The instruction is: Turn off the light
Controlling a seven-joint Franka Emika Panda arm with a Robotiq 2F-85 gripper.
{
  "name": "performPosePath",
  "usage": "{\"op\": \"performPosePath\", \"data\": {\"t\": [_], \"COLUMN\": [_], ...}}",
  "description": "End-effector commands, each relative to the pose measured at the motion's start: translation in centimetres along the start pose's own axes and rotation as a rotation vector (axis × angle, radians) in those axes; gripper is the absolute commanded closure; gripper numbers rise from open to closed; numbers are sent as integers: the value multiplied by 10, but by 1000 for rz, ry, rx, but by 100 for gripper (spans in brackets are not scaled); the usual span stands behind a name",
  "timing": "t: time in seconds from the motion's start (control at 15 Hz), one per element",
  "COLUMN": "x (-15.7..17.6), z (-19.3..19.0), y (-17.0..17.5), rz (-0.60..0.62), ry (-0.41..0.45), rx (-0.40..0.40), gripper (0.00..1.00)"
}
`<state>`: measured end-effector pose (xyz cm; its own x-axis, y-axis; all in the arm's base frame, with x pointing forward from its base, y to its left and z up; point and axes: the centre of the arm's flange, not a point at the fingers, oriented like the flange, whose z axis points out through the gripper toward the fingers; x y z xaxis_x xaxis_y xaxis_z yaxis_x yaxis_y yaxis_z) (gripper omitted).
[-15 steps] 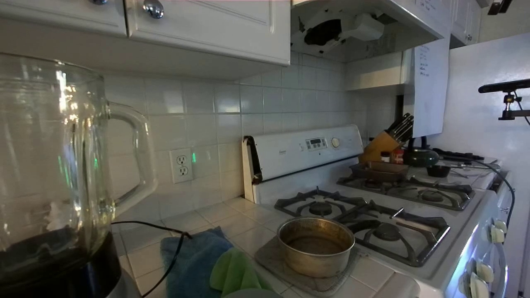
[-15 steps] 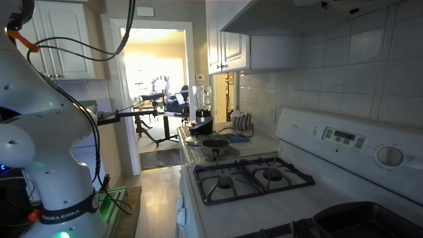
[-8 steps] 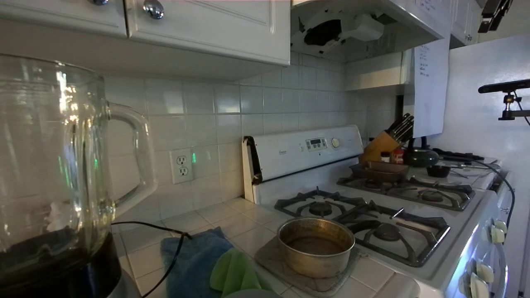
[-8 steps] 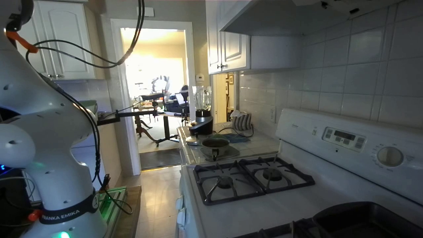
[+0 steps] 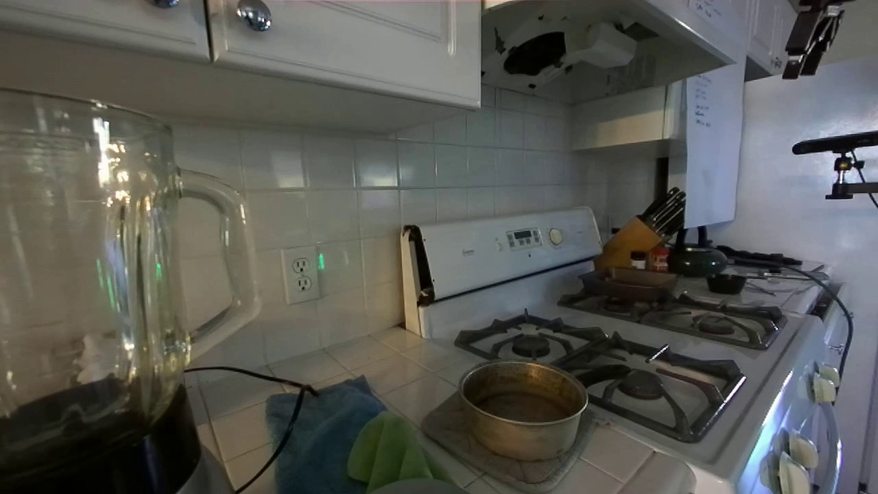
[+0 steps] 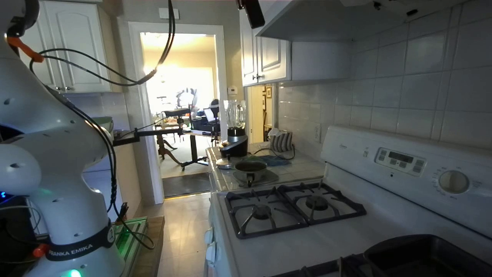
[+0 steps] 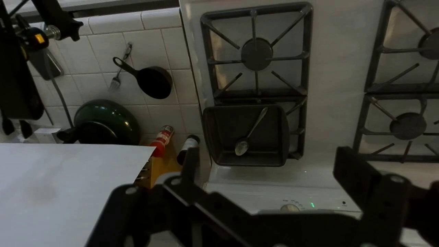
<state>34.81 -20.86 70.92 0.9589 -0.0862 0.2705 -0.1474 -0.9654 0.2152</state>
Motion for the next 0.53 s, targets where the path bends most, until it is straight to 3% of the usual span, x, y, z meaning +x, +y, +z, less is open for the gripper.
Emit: {"op": "performPosePath", "data": {"t": [0.0, 0.47], "x": [-17, -18], "z": [11, 48], "y": [-16, -37], "rz": [25, 0], "ry": [-10, -53], "rx": [46, 159], "gripper": [0, 0]}}
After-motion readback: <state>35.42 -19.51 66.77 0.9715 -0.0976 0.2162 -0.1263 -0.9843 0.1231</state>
